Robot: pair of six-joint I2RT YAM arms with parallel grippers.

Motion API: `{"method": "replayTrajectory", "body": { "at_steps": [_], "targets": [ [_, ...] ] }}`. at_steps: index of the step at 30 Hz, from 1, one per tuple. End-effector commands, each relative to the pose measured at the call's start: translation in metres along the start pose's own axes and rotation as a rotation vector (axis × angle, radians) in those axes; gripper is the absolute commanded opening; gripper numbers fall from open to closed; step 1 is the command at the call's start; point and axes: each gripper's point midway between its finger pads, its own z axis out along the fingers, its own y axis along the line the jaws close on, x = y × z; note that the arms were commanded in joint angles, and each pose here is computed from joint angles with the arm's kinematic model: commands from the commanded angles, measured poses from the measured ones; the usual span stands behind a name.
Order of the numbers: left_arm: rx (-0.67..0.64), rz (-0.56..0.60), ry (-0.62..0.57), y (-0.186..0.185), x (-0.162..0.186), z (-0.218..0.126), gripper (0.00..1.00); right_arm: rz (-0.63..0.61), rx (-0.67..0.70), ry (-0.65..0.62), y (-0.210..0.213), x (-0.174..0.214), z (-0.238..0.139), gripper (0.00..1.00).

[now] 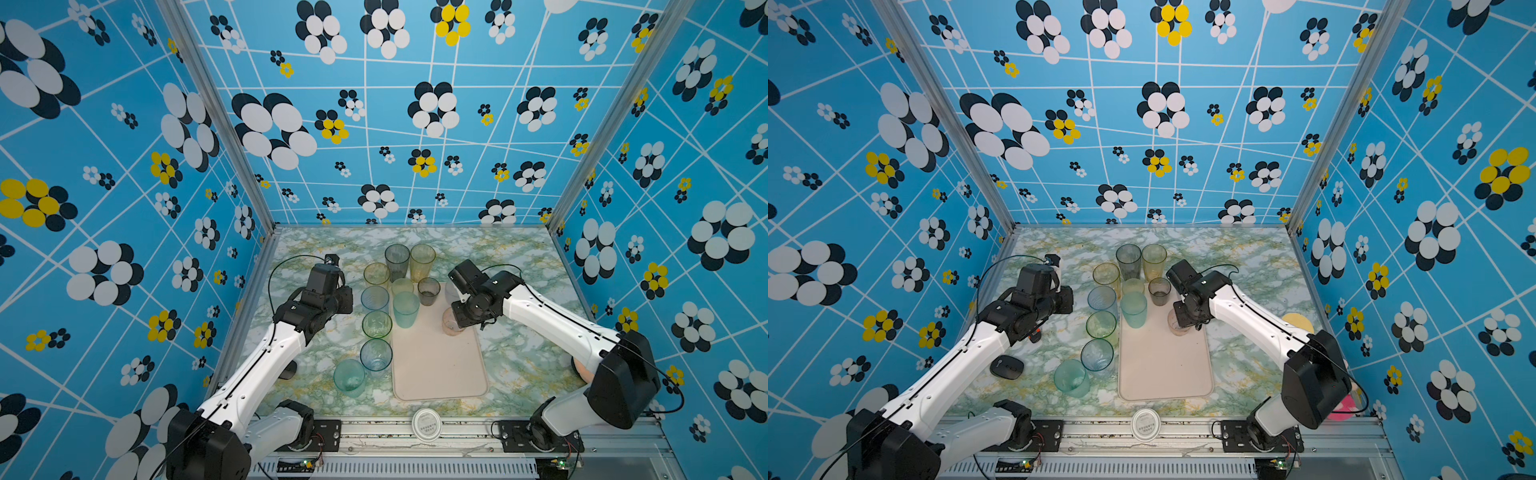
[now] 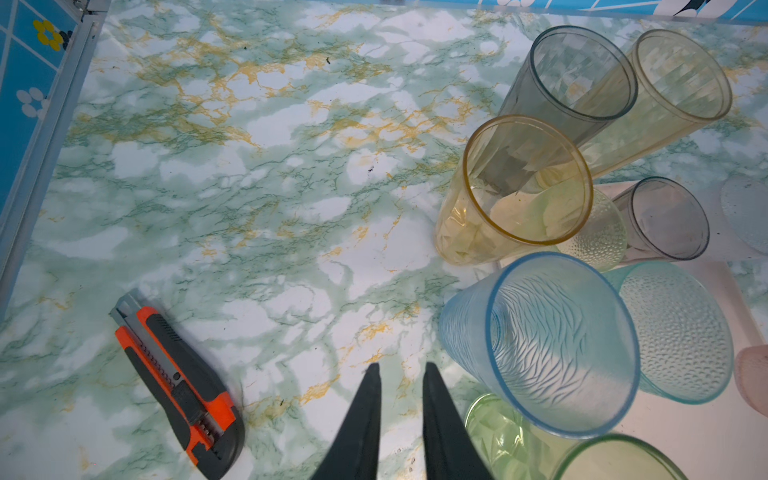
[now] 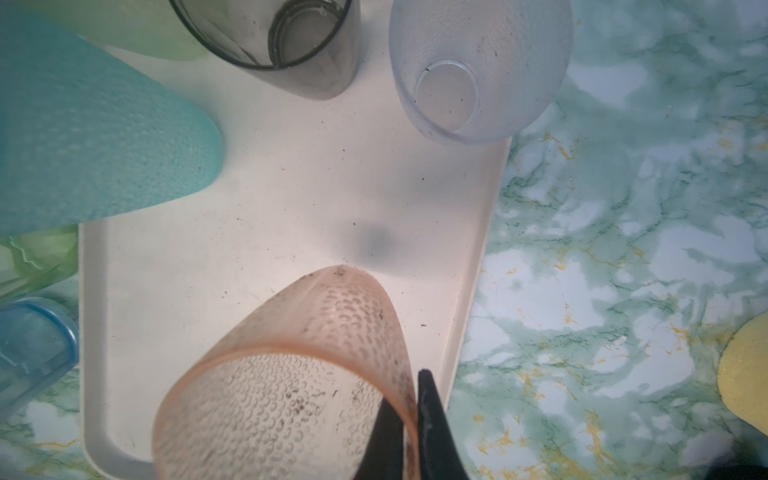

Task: Place the glasses into the tray
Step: 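Carry the pink dotted glass over the tray toward the clear dotted glass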

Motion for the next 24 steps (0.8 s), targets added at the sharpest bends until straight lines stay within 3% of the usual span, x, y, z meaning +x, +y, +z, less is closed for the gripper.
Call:
{"method": "replayTrajectory", "body": {
  "at_steps": [1, 14, 24],
  "targets": [
    [-0.032, 0.031, 0.022, 0.005, 0.006, -0.004, 0.21, 0.007, -0.034, -0.023, 0.012, -0.017, 0.001, 0.03],
    [-0.033, 0.038, 0.046, 0.005, 0.011, 0.003, 0.22, 0.008, -0.007, -0.009, 0.018, -0.036, 0.03, 0.04],
    [-0.039, 0.03, 0.055, 0.01, 0.013, 0.006, 0.23, 0.076, 0.025, 0.03, -0.021, -0.018, 0.03, 0.04]
  ]
}}
